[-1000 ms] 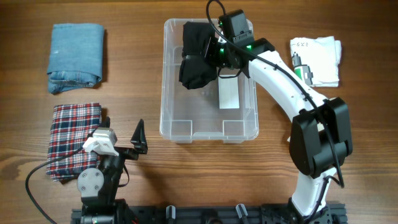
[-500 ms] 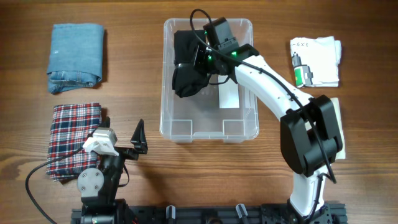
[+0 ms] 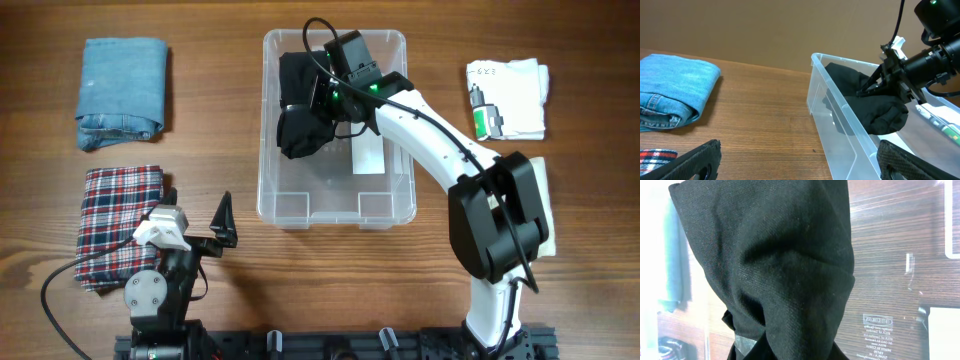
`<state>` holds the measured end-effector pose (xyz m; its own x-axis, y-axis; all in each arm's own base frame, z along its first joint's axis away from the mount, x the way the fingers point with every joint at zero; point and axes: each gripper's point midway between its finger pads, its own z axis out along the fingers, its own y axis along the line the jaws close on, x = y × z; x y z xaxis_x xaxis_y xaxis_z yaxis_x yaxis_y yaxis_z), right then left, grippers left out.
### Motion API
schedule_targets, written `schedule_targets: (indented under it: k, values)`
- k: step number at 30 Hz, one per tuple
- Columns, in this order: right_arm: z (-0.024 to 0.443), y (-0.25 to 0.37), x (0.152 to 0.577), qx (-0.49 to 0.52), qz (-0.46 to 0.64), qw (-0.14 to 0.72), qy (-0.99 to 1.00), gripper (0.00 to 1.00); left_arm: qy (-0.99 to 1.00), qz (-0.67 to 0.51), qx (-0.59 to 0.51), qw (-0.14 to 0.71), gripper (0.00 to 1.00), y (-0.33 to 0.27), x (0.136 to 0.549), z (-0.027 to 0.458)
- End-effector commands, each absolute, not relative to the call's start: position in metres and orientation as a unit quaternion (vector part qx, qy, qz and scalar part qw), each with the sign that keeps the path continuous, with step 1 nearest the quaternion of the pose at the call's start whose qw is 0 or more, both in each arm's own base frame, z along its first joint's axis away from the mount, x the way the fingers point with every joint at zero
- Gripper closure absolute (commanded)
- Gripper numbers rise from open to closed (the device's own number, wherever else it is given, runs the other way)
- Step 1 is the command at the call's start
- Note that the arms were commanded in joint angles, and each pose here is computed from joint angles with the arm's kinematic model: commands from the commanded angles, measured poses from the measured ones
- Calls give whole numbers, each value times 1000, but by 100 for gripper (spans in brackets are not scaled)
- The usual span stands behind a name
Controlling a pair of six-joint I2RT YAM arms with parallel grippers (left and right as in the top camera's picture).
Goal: Pack container
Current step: 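Lower the black garment into the container's left side and release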
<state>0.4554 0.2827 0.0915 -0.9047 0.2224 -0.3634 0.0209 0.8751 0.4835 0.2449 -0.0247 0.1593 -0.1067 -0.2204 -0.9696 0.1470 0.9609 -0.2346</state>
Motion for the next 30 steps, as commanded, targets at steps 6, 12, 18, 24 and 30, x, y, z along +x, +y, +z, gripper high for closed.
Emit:
schedule_targets:
  k: [6, 12, 18, 24, 30]
  values:
    - [63, 284, 456, 74, 225, 191, 953, 47, 733, -125, -24, 668, 0, -21, 245, 156]
    - [66, 284, 457, 70, 226, 196, 952, 27, 733, -125, -24, 668, 0, -21, 245, 156]
    - [115, 281, 462, 35, 230, 251, 940, 24, 733, -125, -24, 668, 0, -21, 245, 156]
    - [175, 268, 460, 20, 221, 311, 924, 23, 733, -125, -24, 668, 0, -21, 245, 156]
    - [176, 236, 457, 25, 138, 328, 934, 22, 733, -125, -24, 668, 0, -21, 245, 156]
